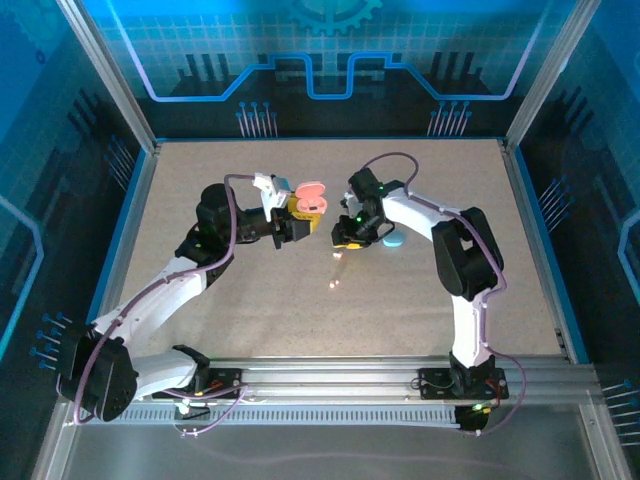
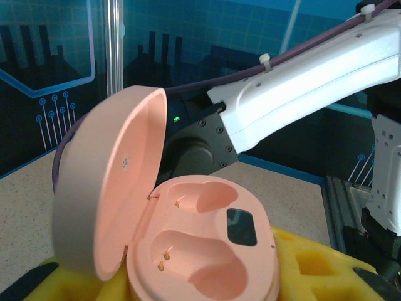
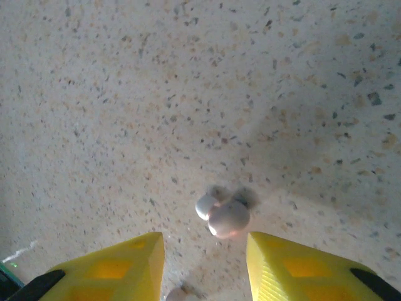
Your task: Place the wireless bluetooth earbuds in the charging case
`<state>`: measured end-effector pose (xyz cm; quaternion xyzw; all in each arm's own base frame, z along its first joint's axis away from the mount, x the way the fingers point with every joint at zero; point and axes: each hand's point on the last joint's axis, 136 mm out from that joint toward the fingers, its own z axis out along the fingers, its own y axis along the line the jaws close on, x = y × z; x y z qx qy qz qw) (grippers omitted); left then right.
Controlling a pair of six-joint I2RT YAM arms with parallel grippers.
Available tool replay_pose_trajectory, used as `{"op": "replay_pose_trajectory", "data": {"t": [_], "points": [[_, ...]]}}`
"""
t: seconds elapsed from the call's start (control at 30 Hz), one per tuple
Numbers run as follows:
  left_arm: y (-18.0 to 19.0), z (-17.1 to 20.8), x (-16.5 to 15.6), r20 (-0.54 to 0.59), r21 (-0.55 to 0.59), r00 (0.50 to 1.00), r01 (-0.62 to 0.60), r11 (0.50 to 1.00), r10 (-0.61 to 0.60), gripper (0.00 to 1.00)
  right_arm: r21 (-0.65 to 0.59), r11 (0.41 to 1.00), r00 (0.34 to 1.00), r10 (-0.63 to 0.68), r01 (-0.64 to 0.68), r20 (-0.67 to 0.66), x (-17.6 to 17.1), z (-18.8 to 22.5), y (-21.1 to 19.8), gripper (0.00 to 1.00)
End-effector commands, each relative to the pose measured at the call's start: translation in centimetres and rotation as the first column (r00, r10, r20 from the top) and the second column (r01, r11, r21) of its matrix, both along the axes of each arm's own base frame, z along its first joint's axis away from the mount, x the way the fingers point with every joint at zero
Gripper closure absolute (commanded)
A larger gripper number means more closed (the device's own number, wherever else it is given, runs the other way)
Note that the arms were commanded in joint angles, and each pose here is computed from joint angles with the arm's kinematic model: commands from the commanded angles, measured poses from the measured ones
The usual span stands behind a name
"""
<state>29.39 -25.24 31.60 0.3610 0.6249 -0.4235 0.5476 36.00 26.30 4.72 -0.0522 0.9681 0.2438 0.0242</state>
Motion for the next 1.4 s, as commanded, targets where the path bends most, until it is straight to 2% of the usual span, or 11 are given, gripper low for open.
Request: {"op": "replay_pose_trajectory", "data": {"t": [0.0, 0.27, 0.43, 0.87, 1.37], "points": [[0.2, 1.3, -0.2, 0.029, -0.02, 1.0, 0.005, 1.0, -0.004, 0.67, -0.005, 0.997, 0.993, -0.076, 0.076, -0.086, -0.8, -1.9, 0.3, 0.59], [0.1, 1.2, -0.2, 0.027, -0.019, 1.0, 0.006, 1.0, -0.005, 0.67, -0.003, 0.997, 0.99, -0.079, 0.079, -0.12, -1.2, -3.0, 1.0, 0.61], [0.1, 1.2, -0.2, 0.029, -0.019, 1.0, 0.004, 1.0, -0.004, 0.67, 0.022, 0.999, 0.994, -0.041, 0.043, -0.104, -0.8, -2.5, 2.1, 0.65], [0.1, 1.2, -0.1, 0.025, -0.02, 1.0, 0.002, 1.0, -0.002, 0.67, 0.034, 0.998, 0.994, 0.047, -0.044, -0.097, -0.5, -2.2, 4.8, 0.66], [0.2, 1.2, -0.2, 0.025, -0.019, 1.0, -0.001, 1.0, 0.001, 0.67, -0.025, 0.992, 0.985, 0.123, -0.127, -0.118, -2.2, -2.7, 5.7, 0.67]]}}
